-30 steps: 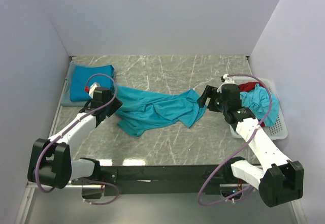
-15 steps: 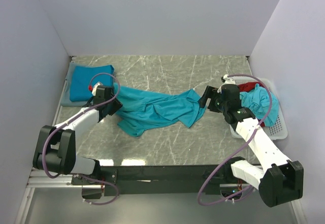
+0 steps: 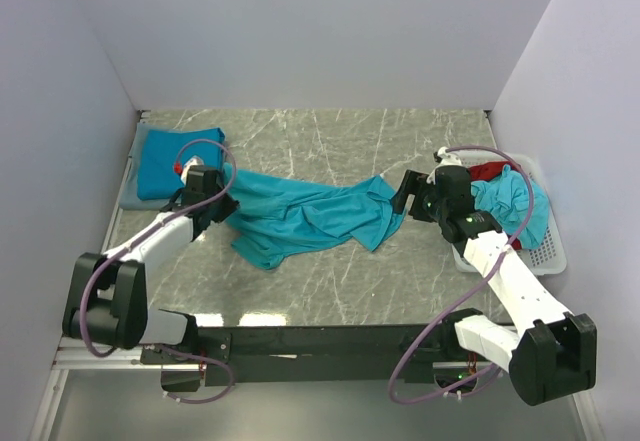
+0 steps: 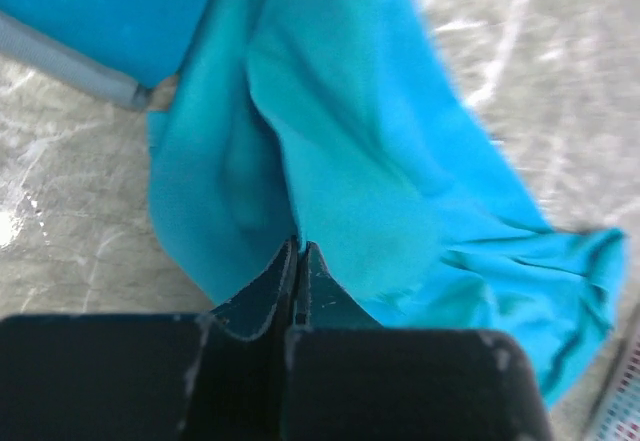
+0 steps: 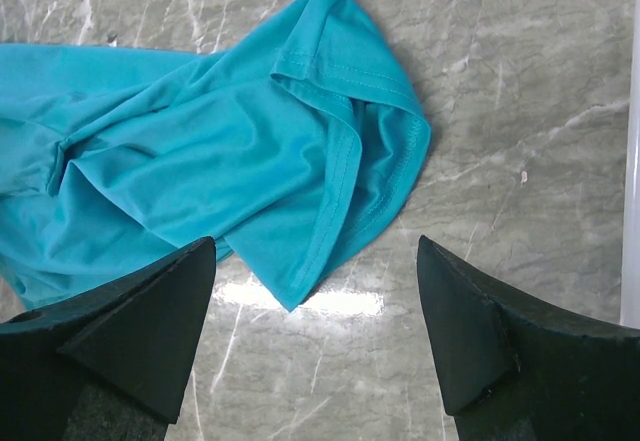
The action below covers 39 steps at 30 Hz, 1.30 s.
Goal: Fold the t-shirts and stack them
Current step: Flatten the tshirt out
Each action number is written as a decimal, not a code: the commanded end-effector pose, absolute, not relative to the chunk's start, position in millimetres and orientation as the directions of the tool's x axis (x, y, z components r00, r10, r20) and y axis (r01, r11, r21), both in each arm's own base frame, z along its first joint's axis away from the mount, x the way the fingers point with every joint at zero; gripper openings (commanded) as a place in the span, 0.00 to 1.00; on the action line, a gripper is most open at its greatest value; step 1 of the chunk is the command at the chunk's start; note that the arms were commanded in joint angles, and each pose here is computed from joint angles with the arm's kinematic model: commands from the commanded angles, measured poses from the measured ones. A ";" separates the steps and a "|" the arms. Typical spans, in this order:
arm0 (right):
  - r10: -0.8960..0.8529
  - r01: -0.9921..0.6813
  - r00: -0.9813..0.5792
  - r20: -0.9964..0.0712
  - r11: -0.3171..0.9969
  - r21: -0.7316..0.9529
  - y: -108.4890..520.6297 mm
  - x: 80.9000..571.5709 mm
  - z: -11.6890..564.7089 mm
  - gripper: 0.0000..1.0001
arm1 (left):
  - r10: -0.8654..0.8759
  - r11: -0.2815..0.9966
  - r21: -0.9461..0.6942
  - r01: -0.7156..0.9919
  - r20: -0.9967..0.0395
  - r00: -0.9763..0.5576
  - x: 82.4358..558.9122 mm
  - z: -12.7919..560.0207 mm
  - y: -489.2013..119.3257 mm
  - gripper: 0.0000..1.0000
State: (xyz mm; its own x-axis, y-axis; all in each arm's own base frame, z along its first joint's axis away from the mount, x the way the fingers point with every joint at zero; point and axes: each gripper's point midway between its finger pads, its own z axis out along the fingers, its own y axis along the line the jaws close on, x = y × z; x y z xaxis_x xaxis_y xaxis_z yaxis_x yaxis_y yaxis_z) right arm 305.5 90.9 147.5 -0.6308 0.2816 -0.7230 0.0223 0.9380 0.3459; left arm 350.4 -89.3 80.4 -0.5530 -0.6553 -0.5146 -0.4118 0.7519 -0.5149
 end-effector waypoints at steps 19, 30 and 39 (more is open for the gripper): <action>-0.010 -0.035 -0.739 -0.674 0.999 0.024 160.9 379.8 105.9 0.84 | -0.746 0.665 -0.717 -0.209 -0.653 -0.130 293.6 222.7 -48.4 0.01; -0.148 -0.157 -0.736 -0.661 0.986 -0.046 196.0 440.3 89.3 0.81 | -0.723 0.691 -0.681 -0.242 -0.654 -0.221 298.3 197.7 -56.3 0.00; -0.218 -0.185 -0.773 -0.595 0.976 -0.116 189.6 440.5 64.4 0.50 | -0.714 0.698 -0.662 -0.274 -0.674 -0.189 297.1 199.0 -46.3 0.01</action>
